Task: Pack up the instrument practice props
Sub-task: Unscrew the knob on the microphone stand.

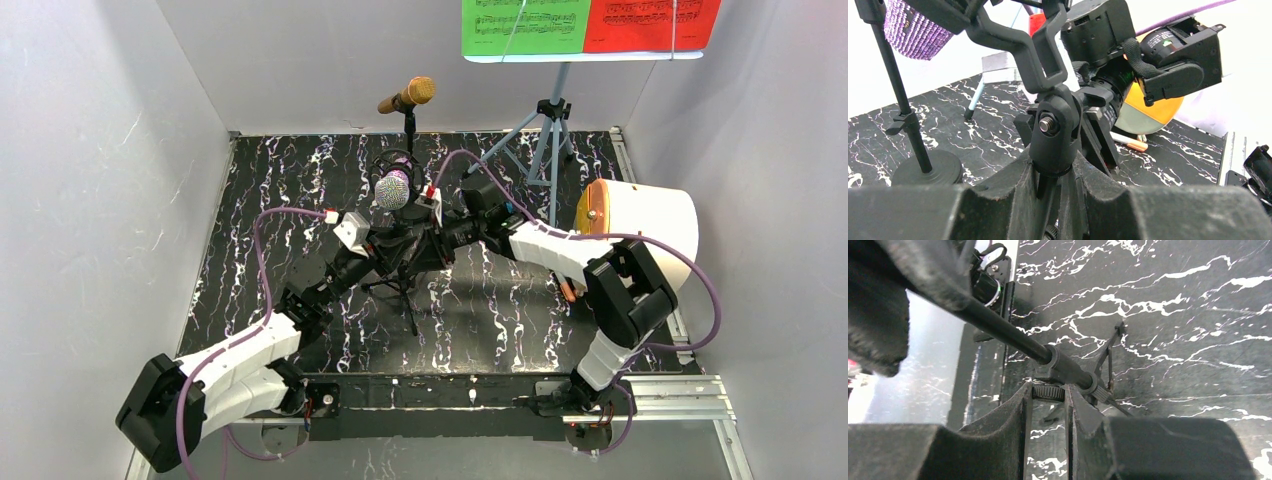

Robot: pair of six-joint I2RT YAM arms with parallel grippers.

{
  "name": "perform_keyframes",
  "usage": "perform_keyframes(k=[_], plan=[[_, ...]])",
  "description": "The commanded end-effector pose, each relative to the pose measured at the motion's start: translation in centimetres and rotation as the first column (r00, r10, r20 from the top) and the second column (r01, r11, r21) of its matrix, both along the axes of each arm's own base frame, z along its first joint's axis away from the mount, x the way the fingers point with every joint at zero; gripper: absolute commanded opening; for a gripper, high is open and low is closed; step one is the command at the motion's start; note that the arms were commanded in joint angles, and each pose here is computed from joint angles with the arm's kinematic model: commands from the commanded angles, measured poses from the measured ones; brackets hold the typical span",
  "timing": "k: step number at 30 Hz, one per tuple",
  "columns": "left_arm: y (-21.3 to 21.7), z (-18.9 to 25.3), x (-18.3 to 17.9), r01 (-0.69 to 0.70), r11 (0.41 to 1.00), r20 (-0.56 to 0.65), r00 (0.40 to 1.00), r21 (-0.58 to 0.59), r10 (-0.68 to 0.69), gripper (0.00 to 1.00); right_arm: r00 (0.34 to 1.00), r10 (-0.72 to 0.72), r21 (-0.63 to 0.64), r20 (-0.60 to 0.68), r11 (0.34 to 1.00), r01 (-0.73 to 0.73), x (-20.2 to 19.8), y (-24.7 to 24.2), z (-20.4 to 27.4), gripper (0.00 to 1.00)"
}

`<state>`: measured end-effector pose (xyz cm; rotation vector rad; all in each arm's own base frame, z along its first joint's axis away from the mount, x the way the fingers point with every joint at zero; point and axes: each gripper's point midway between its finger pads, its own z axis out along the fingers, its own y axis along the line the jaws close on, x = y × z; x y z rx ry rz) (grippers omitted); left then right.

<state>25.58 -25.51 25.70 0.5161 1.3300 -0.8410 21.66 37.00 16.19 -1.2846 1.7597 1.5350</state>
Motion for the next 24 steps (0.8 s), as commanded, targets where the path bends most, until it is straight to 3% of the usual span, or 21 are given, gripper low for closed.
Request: perform_keyframes(k=[1, 11, 18, 22, 24], plan=[[0.5, -1.4, 0.5, -0.031, 0.999, -0.031, 0.999, 0.015, 0.032, 0.00, 0.968, 0.010, 0.047, 0.250, 0.999, -0.023, 0.2, 0.4, -0.2, 0.01], [1.4, -3.0, 0.5, -0.075, 0.997, -0.078, 0.994, 0.006, 0.075, 0.00, 0.758, 0.045, 0.064, 0.650, 0.991, -0.114, -1.4, -0.2, -1.0, 0.01], [1.4, -3.7, 0.5, -0.076, 0.997, -0.112, 0.991, -0.002, 0.075, 0.00, 0.609, -0.007, 0.044, 0.793, 0.998, -0.047, 0.1, -0.1, -0.7, 0.01], [1.3, -3.7, 0.4, -0.068, 0.998, -0.110, 0.992, 0.002, 0.068, 0.00, 0.666, -0.053, 0.065, 0.744, 0.998, 0.007, 0.0, -0.1, -0.4, 0.01], [1.3, -3.6, 0.3, -0.068, 0.998, -0.103, 0.992, 0.000, 0.068, 0.00, 0.730, -0.089, 0.096, 0.677, 0.995, 0.032, -0.6, 0.0, 0.0, 0.18]])
